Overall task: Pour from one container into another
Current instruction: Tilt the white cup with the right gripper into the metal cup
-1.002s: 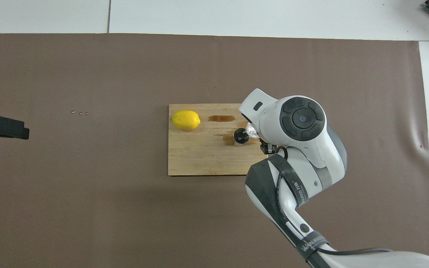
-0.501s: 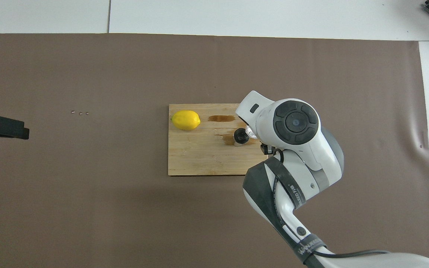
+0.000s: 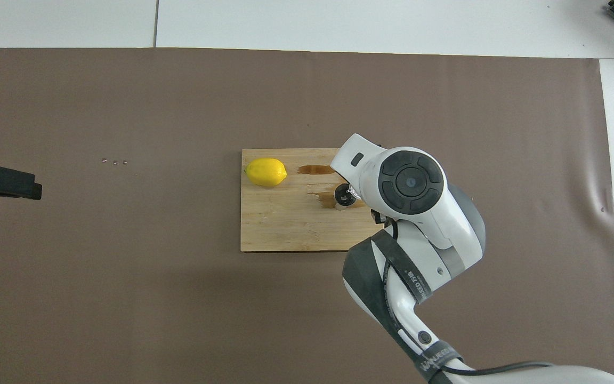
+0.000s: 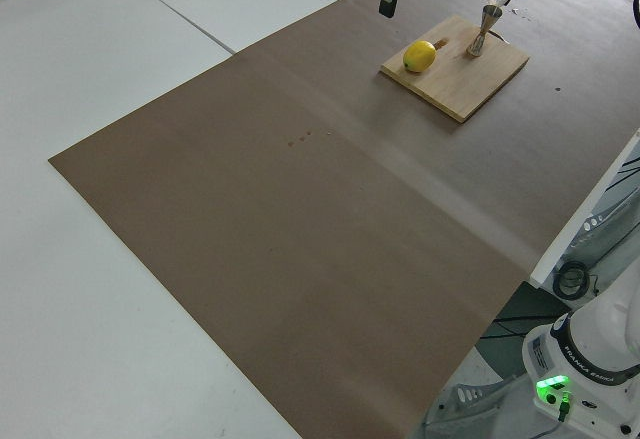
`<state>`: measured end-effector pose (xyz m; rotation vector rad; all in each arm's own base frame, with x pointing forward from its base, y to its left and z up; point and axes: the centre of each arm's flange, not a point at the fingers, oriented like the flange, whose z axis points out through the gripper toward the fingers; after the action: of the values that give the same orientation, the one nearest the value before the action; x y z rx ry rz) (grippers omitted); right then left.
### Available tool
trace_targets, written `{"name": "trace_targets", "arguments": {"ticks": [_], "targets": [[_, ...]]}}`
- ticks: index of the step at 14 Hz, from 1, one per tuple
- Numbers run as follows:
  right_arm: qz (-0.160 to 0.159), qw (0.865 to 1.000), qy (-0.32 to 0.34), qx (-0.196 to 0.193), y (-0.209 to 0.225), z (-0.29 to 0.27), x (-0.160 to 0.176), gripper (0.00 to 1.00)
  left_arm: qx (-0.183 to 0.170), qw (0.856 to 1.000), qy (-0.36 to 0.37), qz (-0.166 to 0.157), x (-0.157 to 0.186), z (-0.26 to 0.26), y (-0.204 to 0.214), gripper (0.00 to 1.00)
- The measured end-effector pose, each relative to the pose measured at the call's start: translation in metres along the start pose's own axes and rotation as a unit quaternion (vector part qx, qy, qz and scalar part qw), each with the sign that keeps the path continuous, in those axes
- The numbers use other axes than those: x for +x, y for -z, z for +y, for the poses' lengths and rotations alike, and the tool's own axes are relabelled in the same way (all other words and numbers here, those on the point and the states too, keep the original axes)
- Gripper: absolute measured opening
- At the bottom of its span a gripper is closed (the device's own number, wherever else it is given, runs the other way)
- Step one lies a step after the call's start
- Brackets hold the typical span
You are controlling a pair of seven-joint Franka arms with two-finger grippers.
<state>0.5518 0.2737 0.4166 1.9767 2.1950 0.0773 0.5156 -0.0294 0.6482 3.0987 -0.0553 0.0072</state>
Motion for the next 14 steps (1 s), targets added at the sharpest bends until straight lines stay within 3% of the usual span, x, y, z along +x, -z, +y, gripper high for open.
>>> {"name": "trace_targets", "arguments": {"ticks": [7, 14], "targets": [[-0.038, 0.999, 0.002, -0.008, 0.005, -0.008, 0.012, 0.52, 0.000, 1.000, 0.000, 0.000, 0.000, 0.000, 0.000, 1.00], [-0.039, 0.999, -0.004, -0.010, 0.007, -0.009, 0.013, 0.52, 0.000, 1.000, 0.000, 0.000, 0.000, 0.000, 0.000, 1.00]]}}
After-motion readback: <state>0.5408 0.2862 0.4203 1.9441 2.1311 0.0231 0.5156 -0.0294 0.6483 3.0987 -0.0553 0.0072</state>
